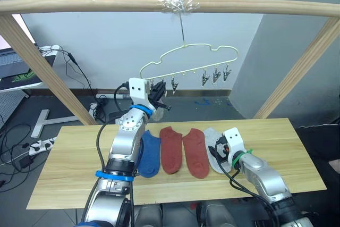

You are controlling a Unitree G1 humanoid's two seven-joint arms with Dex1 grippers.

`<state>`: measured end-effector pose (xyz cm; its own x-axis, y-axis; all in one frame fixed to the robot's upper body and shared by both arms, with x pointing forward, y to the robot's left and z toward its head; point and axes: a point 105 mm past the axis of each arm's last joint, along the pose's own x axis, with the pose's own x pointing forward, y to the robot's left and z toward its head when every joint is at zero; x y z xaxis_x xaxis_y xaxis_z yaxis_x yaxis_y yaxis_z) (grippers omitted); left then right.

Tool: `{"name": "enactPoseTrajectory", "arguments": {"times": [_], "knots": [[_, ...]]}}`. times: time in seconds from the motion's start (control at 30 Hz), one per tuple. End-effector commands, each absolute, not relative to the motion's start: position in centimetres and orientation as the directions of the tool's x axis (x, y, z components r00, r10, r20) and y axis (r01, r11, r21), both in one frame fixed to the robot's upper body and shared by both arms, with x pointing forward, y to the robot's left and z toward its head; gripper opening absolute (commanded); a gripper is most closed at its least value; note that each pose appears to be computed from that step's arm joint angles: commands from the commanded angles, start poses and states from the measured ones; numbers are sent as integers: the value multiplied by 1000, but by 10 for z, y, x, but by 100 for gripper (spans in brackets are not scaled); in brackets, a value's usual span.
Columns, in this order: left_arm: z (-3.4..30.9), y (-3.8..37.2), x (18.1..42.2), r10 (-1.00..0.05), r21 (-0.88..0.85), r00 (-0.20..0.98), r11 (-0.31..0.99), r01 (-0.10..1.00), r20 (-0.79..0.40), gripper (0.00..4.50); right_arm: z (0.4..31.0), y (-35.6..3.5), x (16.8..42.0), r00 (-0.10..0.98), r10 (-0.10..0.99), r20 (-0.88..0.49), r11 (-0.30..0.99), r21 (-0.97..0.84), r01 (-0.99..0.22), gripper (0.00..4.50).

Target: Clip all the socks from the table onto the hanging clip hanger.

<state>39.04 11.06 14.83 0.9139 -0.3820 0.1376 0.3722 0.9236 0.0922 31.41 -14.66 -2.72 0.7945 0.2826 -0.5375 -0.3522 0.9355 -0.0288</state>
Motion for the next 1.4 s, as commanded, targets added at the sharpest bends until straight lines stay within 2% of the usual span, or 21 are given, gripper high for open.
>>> {"name": "enactPoseTrajectory", "arguments": {"times": [0.03,0.13,0.37,0.47,0.5,0.67,0.8,0.97,1.2,1.4], "knots": [[150,110,388,-382,91,913,924,372,145,2,-24,-150,324,814,287,-504,938,-24,-346,450],[150,111,387,-380,92,914,925,370,143,0,-34,-151,322,800,286,-528,935,-29,-354,391],[151,112,388,-377,95,915,926,367,144,0,-48,-153,312,770,289,-570,909,-89,-407,150],[150,112,388,-381,93,914,924,371,140,0,-48,-156,306,766,299,-569,904,-87,-418,33],[150,112,388,-383,91,913,923,374,139,0,-47,-157,305,766,301,-567,903,-88,-420,8],[145,111,388,-423,11,899,905,424,111,0,-30,-163,296,768,344,-540,871,-121,-476,3],[132,113,389,-499,-307,866,823,478,10,0,16,-150,284,761,486,-430,786,-167,-596,3],[136,118,387,-564,-589,826,674,447,-19,0,57,-115,268,690,648,-323,712,-65,-699,3],[153,114,376,-645,-738,764,499,455,35,0,98,-74,278,661,727,-189,681,68,-729,3],[157,107,365,-691,-743,722,464,482,37,0,120,-58,287,642,757,-123,654,125,-747,3]]}}
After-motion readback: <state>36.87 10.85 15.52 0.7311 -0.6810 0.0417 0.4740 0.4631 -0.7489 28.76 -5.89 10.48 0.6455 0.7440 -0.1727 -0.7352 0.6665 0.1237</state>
